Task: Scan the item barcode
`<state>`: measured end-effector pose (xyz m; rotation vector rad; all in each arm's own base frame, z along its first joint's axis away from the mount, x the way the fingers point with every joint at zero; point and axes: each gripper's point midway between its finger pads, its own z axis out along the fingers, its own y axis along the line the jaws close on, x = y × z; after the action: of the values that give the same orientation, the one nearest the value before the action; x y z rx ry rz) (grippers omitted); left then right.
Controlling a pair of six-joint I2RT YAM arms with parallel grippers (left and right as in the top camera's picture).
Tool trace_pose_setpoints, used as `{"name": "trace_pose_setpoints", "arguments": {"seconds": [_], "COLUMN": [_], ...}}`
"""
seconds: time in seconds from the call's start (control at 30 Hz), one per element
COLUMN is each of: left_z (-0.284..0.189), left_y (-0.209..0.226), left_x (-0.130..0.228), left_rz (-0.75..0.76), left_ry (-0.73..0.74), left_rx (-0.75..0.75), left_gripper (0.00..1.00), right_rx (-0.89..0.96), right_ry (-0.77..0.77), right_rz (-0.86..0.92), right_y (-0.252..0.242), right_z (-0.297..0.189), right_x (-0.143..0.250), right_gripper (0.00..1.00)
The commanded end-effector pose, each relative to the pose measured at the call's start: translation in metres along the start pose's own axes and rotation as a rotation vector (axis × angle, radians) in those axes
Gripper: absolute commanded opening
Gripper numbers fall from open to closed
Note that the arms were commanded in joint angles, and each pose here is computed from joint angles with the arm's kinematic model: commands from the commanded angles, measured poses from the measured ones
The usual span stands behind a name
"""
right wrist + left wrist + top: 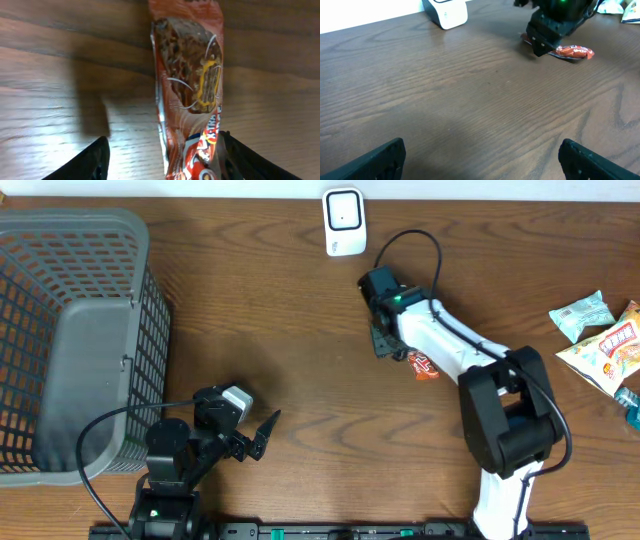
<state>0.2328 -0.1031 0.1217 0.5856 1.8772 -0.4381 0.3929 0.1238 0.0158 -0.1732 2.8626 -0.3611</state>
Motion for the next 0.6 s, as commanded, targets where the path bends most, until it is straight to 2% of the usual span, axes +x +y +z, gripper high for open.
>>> {"name": "trace_pose_setpoints", "arguments": {"seconds": [0.0,0.1,0.17,0.23,0.37,0.43,0.5,0.57], "left_z": [0.0,0.0,0.0,0.0,0.0,0.0,0.0,0.0], "left_y": [0.002,0.002,0.002,0.002,0.002,0.002,0.002,0.002], "left_x": [0.0,0.0,0.0,0.0,0.0,0.0,0.0,0.0], "left_rz": [-0.008,-0.008,-0.008,-0.008,-0.008,-0.008,-0.008,-0.008], "left_ry": [-0.003,-0.003,-0.003,-0.003,-0.003,-0.003,-0.003,-0.003], "left_rx": [-0.008,-0.008,-0.008,-0.008,-0.008,-0.008,-0.008,-0.008], "left_gripper": [0.98,0.98,0.98,0.98,0.98,0.98,0.98,0.98], "right_rx": [0.118,0.141,0.14,0.081,0.001,-0.023,-0.125,-0.313], "right_ry": [0.056,0.137,0.211,0.296,0.482,0.573,0.65,0.693], "right_rz": [-0.033,-0.04,-0.051,-0.086,-0.167,-0.189,-0.224,-0.265], "right_y": [-0.018,-0.025,-0.026,-0.017,0.0,0.005,0.021,0.045], "right_z": [0.024,0.042,0.057,0.072,0.103,0.115,0.12,0.112], "right_x": [0.012,0.028,0.044,0.063,0.11,0.135,0.155,0.163], "right_gripper": [0.6,0.56,0.49,0.3,0.15,0.01,0.01,0.01]}}
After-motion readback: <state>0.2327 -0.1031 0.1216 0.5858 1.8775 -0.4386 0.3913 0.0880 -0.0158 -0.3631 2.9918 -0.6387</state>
